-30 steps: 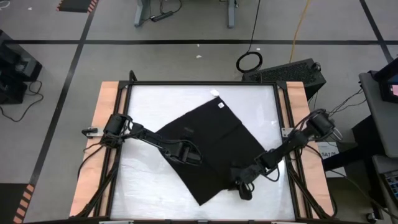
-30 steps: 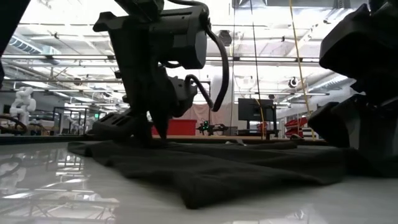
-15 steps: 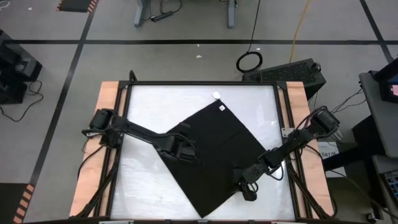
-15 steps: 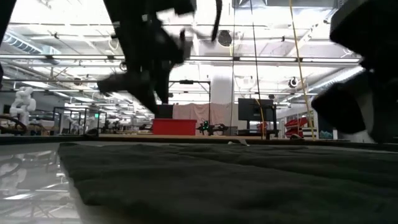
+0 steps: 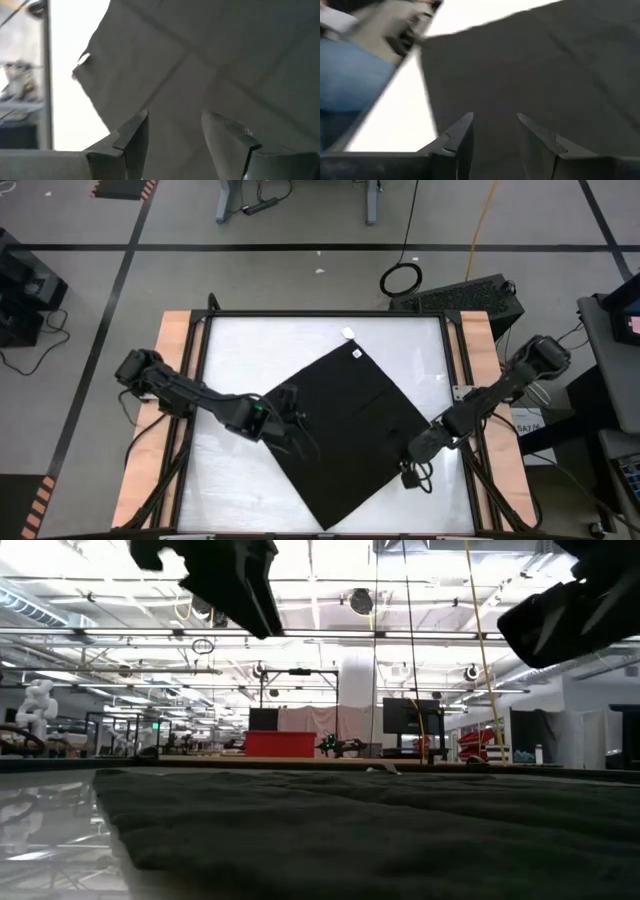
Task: Roll towel
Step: Roll the towel
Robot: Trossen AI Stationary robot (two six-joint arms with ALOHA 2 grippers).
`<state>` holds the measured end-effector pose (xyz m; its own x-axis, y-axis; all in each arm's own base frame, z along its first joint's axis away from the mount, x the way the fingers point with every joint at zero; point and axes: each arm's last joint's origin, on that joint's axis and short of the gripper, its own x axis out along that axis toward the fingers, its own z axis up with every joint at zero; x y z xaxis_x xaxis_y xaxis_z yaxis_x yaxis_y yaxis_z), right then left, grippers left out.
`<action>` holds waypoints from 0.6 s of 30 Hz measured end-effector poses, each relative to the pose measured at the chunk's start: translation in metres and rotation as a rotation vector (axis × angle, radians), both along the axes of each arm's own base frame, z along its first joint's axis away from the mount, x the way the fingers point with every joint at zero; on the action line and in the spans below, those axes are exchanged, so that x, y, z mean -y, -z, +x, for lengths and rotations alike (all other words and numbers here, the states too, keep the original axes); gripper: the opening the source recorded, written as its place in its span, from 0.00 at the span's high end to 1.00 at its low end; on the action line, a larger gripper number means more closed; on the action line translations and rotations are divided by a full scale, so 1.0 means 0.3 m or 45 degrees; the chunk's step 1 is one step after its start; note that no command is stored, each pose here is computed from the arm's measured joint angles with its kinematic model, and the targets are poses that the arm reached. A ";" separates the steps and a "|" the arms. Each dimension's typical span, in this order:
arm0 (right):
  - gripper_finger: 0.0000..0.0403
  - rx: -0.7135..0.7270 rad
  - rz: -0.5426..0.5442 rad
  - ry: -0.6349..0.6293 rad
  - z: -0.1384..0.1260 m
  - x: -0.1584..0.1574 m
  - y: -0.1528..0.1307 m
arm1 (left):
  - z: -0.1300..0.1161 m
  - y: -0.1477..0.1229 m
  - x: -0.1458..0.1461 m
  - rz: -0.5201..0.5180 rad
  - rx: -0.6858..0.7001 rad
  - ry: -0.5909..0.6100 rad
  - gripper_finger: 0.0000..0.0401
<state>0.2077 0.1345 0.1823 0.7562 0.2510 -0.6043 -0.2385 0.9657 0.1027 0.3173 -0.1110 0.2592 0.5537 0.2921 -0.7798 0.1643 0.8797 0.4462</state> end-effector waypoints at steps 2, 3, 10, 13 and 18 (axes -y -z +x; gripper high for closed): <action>0.67 -0.033 -0.118 0.063 -0.015 0.025 0.004 | 0.009 0.009 0.028 -0.058 0.026 0.024 0.53; 0.67 -0.055 -0.175 0.101 -0.020 0.039 0.010 | 0.017 0.015 0.043 -0.090 0.038 0.037 0.53; 0.67 -0.239 -0.295 0.242 -0.024 0.117 0.046 | 0.047 0.113 0.138 -0.209 -0.006 0.074 0.53; 0.67 -0.311 -0.282 0.213 -0.031 0.127 0.055 | 0.074 0.150 0.197 -0.319 0.032 0.161 0.53; 0.67 -0.399 -0.192 0.141 -0.042 0.119 0.062 | 0.121 0.150 0.297 -0.521 0.248 0.357 0.53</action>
<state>0.1953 0.0987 0.1637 0.5460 0.0682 -0.8350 -0.1112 0.9938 0.0084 0.3538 -0.2001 0.2143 0.7129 -0.1943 -0.6739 0.3665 0.9224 0.1218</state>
